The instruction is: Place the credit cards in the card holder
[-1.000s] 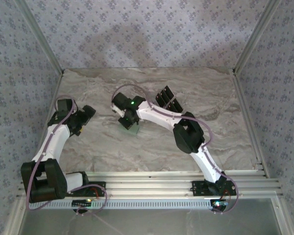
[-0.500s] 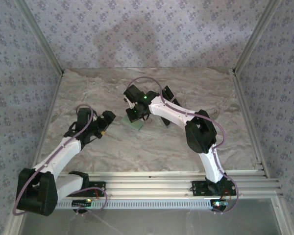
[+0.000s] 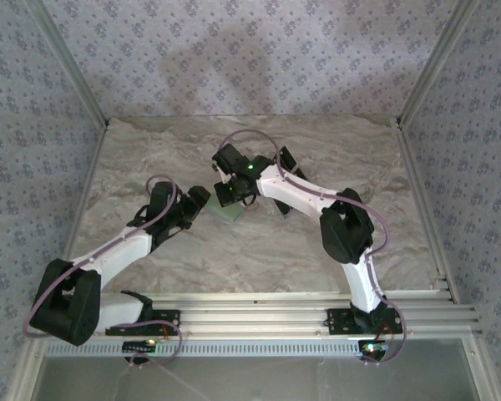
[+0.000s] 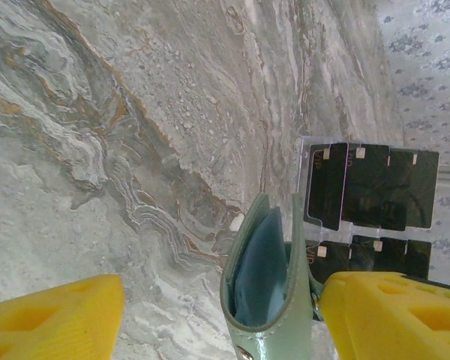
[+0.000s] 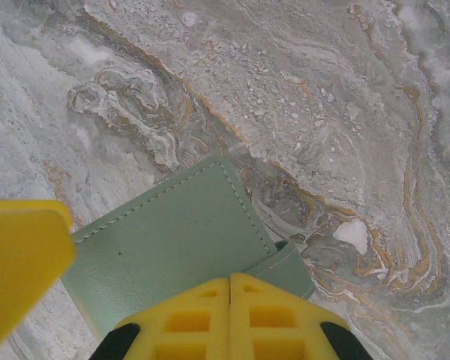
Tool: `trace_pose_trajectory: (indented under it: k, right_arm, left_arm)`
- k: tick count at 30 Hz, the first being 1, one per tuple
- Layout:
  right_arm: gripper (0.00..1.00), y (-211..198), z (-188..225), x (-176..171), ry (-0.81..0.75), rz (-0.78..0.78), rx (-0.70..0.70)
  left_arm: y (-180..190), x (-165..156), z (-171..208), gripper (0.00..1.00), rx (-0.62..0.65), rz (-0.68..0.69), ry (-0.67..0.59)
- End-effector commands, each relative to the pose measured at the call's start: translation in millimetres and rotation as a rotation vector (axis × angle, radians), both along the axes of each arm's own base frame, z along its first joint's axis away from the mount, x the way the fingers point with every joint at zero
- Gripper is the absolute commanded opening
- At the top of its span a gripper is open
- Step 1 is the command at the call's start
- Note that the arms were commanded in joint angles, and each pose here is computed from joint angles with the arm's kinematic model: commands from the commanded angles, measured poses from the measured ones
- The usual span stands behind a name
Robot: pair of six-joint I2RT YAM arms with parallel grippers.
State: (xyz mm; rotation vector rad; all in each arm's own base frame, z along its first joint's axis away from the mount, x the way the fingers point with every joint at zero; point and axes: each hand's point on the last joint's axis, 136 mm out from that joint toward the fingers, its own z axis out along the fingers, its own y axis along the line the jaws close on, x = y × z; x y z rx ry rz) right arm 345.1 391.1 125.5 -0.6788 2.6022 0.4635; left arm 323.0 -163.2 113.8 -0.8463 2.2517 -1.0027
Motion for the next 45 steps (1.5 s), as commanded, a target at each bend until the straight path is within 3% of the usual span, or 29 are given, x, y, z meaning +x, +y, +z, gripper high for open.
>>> trace_pose_trajectory:
  k: [1, 13, 17, 20, 21, 30, 37, 38, 40, 41, 45]
  right_arm:
    - [0.0, 0.6, 15.7, -7.6, -0.003, -0.007, 0.037]
    - [0.0, -0.1, 12.9, -13.5, -0.003, -0.003, 0.041]
    - [0.0, -1.3, 11.2, -15.5, -0.001, -0.003, 0.04]
    - [0.0, -3.4, 9.9, -18.4, 0.004, -0.003, 0.04]
    - [0.0, -6.8, 8.0, -19.8, 0.009, -0.007, 0.032]
    - [0.0, -68.3, -8.0, -8.6, 0.006, -0.142, -0.032]
    - [0.0, -57.4, 1.3, -12.7, 0.016, -0.091, 0.076]
    - [0.05, -56.4, 3.1, -13.3, 0.02, -0.088, 0.089]
    - [0.3, -55.9, 7.2, -14.2, 0.019, -0.086, 0.109]
    - [0.36, -55.9, 9.4, -14.6, 0.019, -0.086, 0.12]
    - [0.41, -58.8, 15.7, -15.1, 0.027, -0.087, 0.166]
  left_arm:
    - [-8.6, 16.0, 21.0, 0.74, -0.025, 0.026, -0.071]
    - [-27.1, 18.2, 10.5, 0.52, -0.017, 0.019, -0.072]
    - [-31.9, 19.2, 7.0, 0.31, -0.015, 0.012, -0.073]
    - [-33.6, 20.8, 7.3, 0.04, -0.01, 0.002, -0.079]
    - [-33.0, 21.0, 7.9, 0.0, -0.001, 0.0, -0.081]
    - [-17.3, 20.9, 34.7, 0.0, 0.088, -0.049, -0.193]
    - [-27.6, 22.1, 46.3, 0.0, 0.063, -0.163, -0.237]
    - [-29.4, 22.1, 48.4, 0.0, 0.059, -0.181, -0.245]
    - [-33.1, 21.7, 52.7, 0.0, 0.051, -0.219, -0.259]
    - [-34.6, 21.2, 55.2, 0.0, 0.049, -0.234, -0.268]
    - [-40.0, 20.4, 64.8, 0.0, 0.037, -0.281, -0.294]
